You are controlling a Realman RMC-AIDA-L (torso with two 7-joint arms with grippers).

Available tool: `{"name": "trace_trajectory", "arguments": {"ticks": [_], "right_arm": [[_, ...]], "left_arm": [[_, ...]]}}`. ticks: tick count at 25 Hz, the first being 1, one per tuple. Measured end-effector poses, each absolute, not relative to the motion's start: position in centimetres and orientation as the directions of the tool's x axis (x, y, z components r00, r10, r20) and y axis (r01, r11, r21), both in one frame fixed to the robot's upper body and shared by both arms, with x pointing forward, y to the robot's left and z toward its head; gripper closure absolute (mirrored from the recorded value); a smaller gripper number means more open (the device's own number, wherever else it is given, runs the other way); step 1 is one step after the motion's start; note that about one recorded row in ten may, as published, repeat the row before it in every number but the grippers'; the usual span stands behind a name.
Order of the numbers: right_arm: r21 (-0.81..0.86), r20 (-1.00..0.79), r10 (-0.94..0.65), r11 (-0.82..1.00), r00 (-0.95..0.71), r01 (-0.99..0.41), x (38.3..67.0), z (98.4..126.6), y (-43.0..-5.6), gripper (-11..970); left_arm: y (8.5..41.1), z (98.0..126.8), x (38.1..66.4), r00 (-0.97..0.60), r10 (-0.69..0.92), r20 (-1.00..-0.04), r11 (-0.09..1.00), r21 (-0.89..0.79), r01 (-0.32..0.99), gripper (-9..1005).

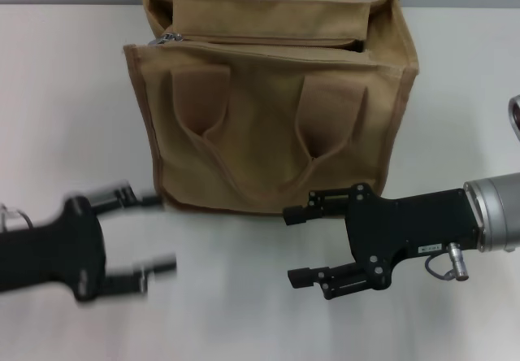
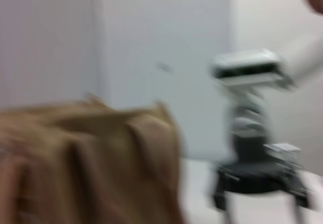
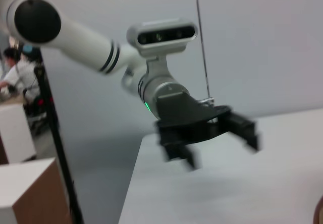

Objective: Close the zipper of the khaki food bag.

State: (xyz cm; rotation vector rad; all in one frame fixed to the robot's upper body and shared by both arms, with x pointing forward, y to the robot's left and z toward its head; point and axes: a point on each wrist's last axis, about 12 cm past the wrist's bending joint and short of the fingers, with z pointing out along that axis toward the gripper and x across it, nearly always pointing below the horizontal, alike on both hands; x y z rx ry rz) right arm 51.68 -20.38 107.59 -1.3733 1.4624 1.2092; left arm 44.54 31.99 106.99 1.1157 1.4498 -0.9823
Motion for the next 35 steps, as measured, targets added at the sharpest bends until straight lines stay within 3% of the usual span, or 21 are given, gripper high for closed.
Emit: {"name": "trace_trajectory", "arguments": {"ticks": [1, 7, 12, 16, 24, 35], "right_arm": [[0.127, -0.965, -0.237, -0.03, -0.116, -0.991, 51.5, 107.4, -20.3, 200], [0.106, -0.983, -0.155, -0.005, -0.104, -0.994, 50.3, 106.3, -20.2, 200], [0.076, -0.994, -0.076, 0.023, -0.078, -0.997, 49.0, 105.3, -20.0, 200], [0.075, -0.996, -0.049, 0.021, -0.076, -0.997, 48.3, 105.0, -19.8, 201], [0.107, -0.993, -0.04, 0.036, -0.108, -0.994, 47.5, 104.5, -20.0, 201], [0.115, -0.993, -0.025, 0.06, -0.117, -0.992, 47.5, 104.4, -20.0, 201]], "left_arm": [[32.4, 106.9, 44.7, -0.02, 0.092, -0.996, 0.358, 0.014, 0.934, 188], [35.1, 106.7, 44.1, 0.074, -0.002, -0.997, 0.655, 0.055, 0.754, 188], [36.5, 106.0, 45.4, 0.072, -0.036, -0.997, 0.813, 0.013, 0.582, 189], [35.6, 105.7, 47.6, 0.024, 0.0, -1.0, 0.807, 0.014, 0.591, 189], [31.8, 105.9, 50.6, 0.01, 0.05, -0.999, 0.695, 0.042, 0.718, 192], [30.8, 107.0, 53.2, 0.064, -0.029, -0.997, 0.759, 0.019, 0.65, 198]]}}
